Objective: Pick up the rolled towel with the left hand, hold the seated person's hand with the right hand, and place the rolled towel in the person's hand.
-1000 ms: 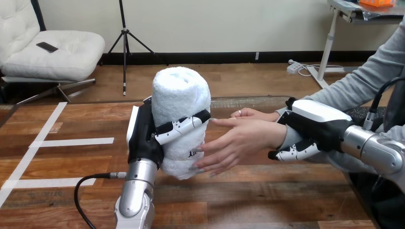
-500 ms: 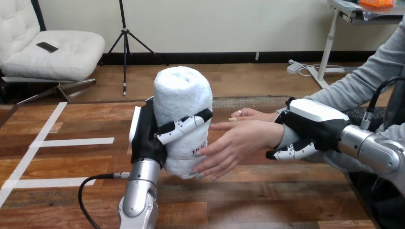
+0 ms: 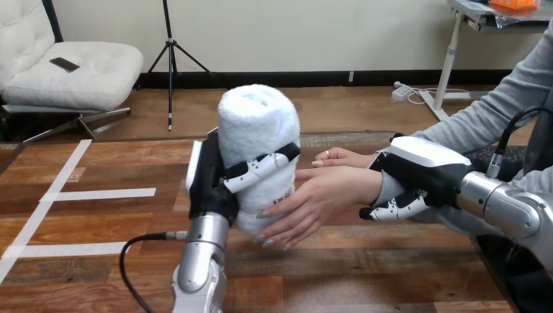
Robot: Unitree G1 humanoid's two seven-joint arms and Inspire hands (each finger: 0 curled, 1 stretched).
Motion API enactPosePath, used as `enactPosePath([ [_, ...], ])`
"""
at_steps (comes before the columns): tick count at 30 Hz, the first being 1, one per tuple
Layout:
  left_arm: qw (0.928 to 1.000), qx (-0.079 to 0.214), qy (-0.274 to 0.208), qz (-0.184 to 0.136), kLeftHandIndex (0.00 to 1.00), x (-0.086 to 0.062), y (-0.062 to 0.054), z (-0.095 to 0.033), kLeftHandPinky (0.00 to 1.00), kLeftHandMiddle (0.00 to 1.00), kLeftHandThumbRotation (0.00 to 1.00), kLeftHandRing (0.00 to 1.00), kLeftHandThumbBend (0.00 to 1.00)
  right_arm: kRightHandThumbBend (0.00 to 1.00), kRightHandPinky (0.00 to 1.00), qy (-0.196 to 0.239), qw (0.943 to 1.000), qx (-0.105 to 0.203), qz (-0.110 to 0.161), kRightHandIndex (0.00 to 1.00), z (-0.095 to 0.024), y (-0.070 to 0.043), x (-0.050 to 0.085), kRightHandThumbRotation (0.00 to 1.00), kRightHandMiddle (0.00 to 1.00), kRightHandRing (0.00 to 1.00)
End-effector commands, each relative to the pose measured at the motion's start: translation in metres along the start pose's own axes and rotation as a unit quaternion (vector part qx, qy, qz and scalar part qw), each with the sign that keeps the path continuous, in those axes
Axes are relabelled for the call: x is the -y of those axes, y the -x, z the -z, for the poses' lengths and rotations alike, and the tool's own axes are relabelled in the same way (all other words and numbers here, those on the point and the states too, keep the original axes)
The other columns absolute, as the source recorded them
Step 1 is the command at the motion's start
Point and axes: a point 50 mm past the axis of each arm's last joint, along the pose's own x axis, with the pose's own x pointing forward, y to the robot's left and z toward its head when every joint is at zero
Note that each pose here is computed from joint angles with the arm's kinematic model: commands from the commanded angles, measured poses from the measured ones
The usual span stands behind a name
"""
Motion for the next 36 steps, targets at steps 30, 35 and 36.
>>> enactPosePath([
  [30, 0.9942, 0.061, 0.053, 0.071, 0.4, 0.056, -0.026, -0.028, 0.31, 0.4, 0.0, 0.34, 0.61, 0.49, 0.25, -0.007, 0.9977, 0.032, 0.059, 0.32, -0.015, -0.007, 0.026, 0.29, 0.33, 0.29],
  [35, 0.9935, 0.058, 0.058, 0.079, 0.4, 0.061, -0.024, -0.027, 0.31, 0.4, 0.0, 0.34, 0.62, 0.49, 0.26, -0.003, 0.998, 0.028, 0.056, 0.32, -0.015, -0.008, 0.026, 0.3, 0.33, 0.29],
  [36, 0.9935, 0.058, 0.057, 0.079, 0.4, 0.061, -0.024, -0.026, 0.31, 0.4, 0.0, 0.34, 0.63, 0.49, 0.25, -0.003, 0.998, 0.028, 0.056, 0.32, -0.015, -0.008, 0.027, 0.31, 0.33, 0.29],
])
